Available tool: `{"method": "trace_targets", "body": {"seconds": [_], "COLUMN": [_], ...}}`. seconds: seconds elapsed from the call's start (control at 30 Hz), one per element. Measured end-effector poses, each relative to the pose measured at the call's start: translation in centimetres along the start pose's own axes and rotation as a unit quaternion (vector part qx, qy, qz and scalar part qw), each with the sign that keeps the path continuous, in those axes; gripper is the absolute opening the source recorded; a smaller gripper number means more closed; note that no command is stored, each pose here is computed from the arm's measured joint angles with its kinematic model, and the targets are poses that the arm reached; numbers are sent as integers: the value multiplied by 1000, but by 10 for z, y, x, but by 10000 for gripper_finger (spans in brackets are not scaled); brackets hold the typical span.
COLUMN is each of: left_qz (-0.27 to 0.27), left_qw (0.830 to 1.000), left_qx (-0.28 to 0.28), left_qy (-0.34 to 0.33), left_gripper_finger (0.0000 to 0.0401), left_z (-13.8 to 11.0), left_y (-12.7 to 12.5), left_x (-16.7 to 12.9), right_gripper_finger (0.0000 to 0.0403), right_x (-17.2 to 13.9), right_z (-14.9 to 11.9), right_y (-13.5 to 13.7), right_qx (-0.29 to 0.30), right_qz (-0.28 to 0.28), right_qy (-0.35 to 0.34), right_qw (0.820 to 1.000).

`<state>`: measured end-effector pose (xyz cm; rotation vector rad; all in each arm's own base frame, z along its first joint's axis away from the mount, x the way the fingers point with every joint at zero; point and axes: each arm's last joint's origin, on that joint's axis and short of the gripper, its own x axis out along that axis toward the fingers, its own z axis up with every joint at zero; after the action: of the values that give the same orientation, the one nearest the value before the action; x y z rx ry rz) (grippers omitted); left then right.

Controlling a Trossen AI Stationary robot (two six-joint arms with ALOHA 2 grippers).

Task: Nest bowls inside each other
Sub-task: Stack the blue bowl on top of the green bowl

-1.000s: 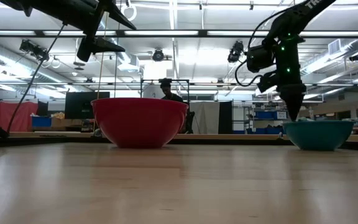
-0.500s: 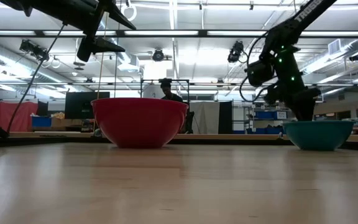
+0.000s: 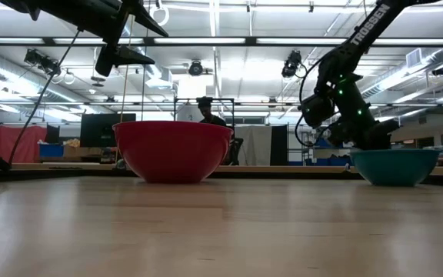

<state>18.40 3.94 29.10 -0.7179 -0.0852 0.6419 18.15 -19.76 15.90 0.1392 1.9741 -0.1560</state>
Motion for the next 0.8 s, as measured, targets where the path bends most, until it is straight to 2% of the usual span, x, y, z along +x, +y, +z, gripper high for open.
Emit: {"method": "trace_targets", "body": {"seconds": [0.1, 0.23, 0.4, 0.53, 0.8], "left_qz": [0, 0, 10, 31, 28], "left_qw": [1000, 1000, 1000, 999, 999], "left_qx": [0, 0, 15, 14, 31], "left_qy": [0, 0, -7, -26, -27], "left_gripper_finger": [314, 314, 314, 314, 314], "left_z": [0, 0, 2, 5, 6], "left_y": [0, 0, 3, 6, 6], "left_x": [0, 0, 1, 3, 1], "right_gripper_finger": [71, 22, 20, 23, 22], "right_x": [-3, -19, -52, -84, -145], "right_z": [-1, -3, 9, 22, 47], "right_y": [1, 0, -5, 0, 16], "right_qx": [-3, 11, 81, 117, 130], "right_qz": [4, 40, 72, 117, 179], "right_qy": [2, -7, -87, -172, -336], "right_qw": [1000, 999, 990, 971, 916]}}
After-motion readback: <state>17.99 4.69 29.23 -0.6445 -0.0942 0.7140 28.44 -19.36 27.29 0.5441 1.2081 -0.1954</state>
